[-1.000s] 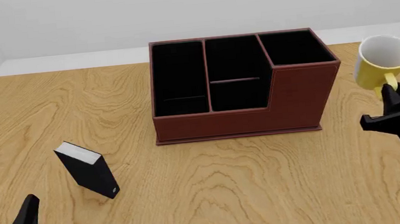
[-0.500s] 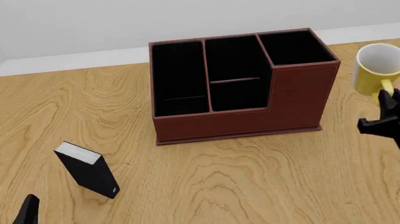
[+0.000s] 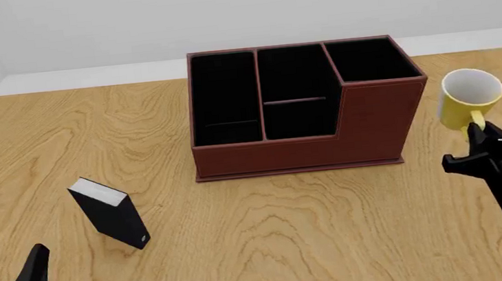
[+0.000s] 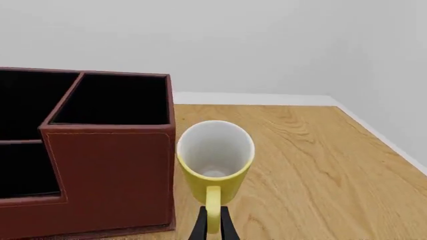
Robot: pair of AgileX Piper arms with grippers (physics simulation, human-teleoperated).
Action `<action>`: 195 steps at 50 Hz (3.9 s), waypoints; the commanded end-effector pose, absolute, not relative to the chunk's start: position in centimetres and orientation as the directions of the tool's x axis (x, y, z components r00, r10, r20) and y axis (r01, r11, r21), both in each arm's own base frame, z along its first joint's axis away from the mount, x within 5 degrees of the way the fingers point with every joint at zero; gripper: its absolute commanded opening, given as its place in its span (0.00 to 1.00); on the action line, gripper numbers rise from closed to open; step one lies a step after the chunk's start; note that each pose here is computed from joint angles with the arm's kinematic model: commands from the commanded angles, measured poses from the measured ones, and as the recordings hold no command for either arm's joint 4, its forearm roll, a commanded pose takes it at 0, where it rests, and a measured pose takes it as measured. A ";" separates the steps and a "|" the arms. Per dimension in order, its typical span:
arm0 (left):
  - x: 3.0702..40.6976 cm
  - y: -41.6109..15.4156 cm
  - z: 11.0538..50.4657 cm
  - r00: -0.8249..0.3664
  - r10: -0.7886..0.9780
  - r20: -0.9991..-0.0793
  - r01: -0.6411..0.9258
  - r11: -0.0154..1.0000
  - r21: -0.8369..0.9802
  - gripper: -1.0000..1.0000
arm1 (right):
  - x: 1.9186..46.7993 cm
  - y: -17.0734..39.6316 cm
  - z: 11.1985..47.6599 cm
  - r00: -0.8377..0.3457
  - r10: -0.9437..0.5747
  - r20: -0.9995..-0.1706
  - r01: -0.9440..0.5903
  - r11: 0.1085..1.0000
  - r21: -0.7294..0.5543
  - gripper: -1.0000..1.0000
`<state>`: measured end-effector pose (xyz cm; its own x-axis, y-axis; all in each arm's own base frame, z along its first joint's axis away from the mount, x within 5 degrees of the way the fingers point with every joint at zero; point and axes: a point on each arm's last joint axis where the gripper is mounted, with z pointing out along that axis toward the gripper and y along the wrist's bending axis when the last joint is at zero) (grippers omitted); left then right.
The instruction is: Pick up the yellow and white mug and place it to the right of the caddy.
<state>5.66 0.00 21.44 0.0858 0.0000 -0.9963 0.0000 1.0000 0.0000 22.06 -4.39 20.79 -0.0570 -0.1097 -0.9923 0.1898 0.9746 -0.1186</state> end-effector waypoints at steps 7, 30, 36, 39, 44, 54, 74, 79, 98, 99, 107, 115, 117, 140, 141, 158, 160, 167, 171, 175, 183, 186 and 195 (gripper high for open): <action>5.7 0.0 21.4 0.086 0.000 -0.996 0.000 1.000 0.000 1.00 | 23.0 -4.8 19.6 -0.073 -0.095 -0.993 0.199 0.974 -0.107 0.00; 5.7 0.0 21.4 0.086 0.000 -0.996 0.000 1.000 0.000 1.00 | 23.9 -5.2 18.9 -0.083 -0.073 -0.994 0.206 0.974 -0.089 0.00; 5.7 0.0 21.4 0.086 0.000 -0.996 0.000 1.000 0.000 1.00 | 24.2 -5.3 18.2 -0.095 -0.066 -0.993 0.209 0.974 -0.085 0.00; 5.7 0.0 21.4 0.086 0.000 -0.996 0.000 1.000 0.000 1.00 | 24.3 -5.4 17.9 -0.101 -0.065 -0.993 0.209 0.974 -0.085 0.00; 5.7 0.0 21.4 0.086 0.000 -0.996 0.000 1.000 0.000 1.00 | 24.5 -5.5 17.3 -0.109 -0.062 -0.992 0.210 0.974 -0.084 0.00; 5.7 0.0 21.4 0.086 0.000 -0.996 0.000 1.000 0.000 1.00 | 25.0 -5.7 16.4 -0.126 -0.056 -0.990 0.212 0.974 -0.082 0.00; 5.7 0.0 21.4 0.086 0.000 -0.996 0.000 1.000 0.000 1.00 | 25.6 -5.8 14.8 -0.154 -0.047 -0.987 0.208 0.975 -0.079 0.00; 5.7 0.0 21.4 0.086 0.000 -0.996 0.000 1.000 0.000 1.00 | 25.9 -5.8 14.2 -0.162 -0.046 -0.986 0.208 0.975 -0.079 0.00; 5.7 0.0 21.4 0.086 0.000 -0.996 0.000 1.000 0.000 1.00 | 26.6 -6.1 12.7 -0.186 -0.030 -0.982 0.211 0.975 -0.070 0.00; 5.7 0.0 21.4 0.086 0.000 -0.996 0.000 1.000 0.000 1.00 | 26.6 -6.1 12.4 -0.188 -0.030 -0.982 0.211 0.975 -0.070 0.00; 5.7 0.0 21.4 0.086 0.000 -0.996 0.000 1.000 0.000 1.00 | 26.8 -6.1 12.0 -0.198 -0.024 -0.980 0.210 0.975 -0.067 0.00; 5.7 0.0 21.4 0.086 0.000 -0.996 0.000 1.000 0.000 1.00 | 26.9 -6.2 11.6 -0.208 -0.023 -0.978 0.212 0.975 -0.068 0.00; 5.7 0.0 21.4 0.086 0.000 -0.996 0.000 1.000 0.000 1.00 | 26.9 -6.2 11.5 -0.209 -0.022 -0.978 0.212 0.975 -0.068 0.00; 5.7 0.0 21.4 0.086 0.000 -0.996 0.000 1.000 0.000 1.00 | 27.5 -6.4 10.2 -0.240 -0.013 -0.971 0.210 0.975 -0.065 0.00; 5.7 0.0 21.4 0.086 0.000 -0.996 0.000 1.000 0.000 1.00 | 27.5 -6.4 10.2 -0.240 -0.014 -0.971 0.210 0.975 -0.066 0.00; 5.7 0.0 21.4 0.086 0.000 -0.996 0.000 1.000 0.000 1.00 | 27.6 -6.4 9.7 -0.254 -0.008 -0.967 0.211 0.975 -0.063 0.00; 5.7 0.0 21.4 0.086 0.000 -0.996 0.000 1.000 0.000 1.00 | 27.7 -6.4 9.5 -0.258 -0.008 -0.966 0.209 0.976 -0.064 0.00; 5.7 0.0 21.4 0.086 0.000 -0.996 0.000 1.000 0.000 1.00 | 27.8 -6.3 9.3 -0.262 0.003 -0.965 0.207 0.977 -0.054 0.00; 5.7 0.0 21.4 0.086 0.000 -0.996 0.000 1.000 0.000 1.00 | 27.9 -6.4 9.0 -0.268 0.008 -0.963 0.210 0.976 -0.051 1.00; 5.7 0.0 21.4 0.086 0.000 -0.996 0.000 1.000 0.000 1.00 | 27.9 -6.3 8.9 -0.269 0.008 -0.963 0.208 0.977 -0.050 1.00; 5.7 0.0 21.4 0.086 0.000 -0.996 0.000 1.000 0.000 1.00 | 27.9 -6.4 9.0 -0.269 0.008 -0.963 0.211 0.976 -0.051 1.00; 5.7 0.0 21.4 0.086 0.000 -0.996 0.000 1.000 0.000 1.00 | 27.8 -6.5 9.0 -0.270 0.008 -0.963 0.212 0.976 -0.051 1.00; 5.7 0.0 21.4 0.086 0.000 -0.996 0.000 1.000 0.000 1.00 | 27.2 -6.5 9.8 -0.258 -0.001 -0.966 0.218 0.974 -0.059 1.00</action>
<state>5.66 0.00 21.44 0.0858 0.0000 -0.9963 0.0000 1.0000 0.0000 27.61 -6.48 9.36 -0.2628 0.0030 -0.9649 0.2139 0.9753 -0.0553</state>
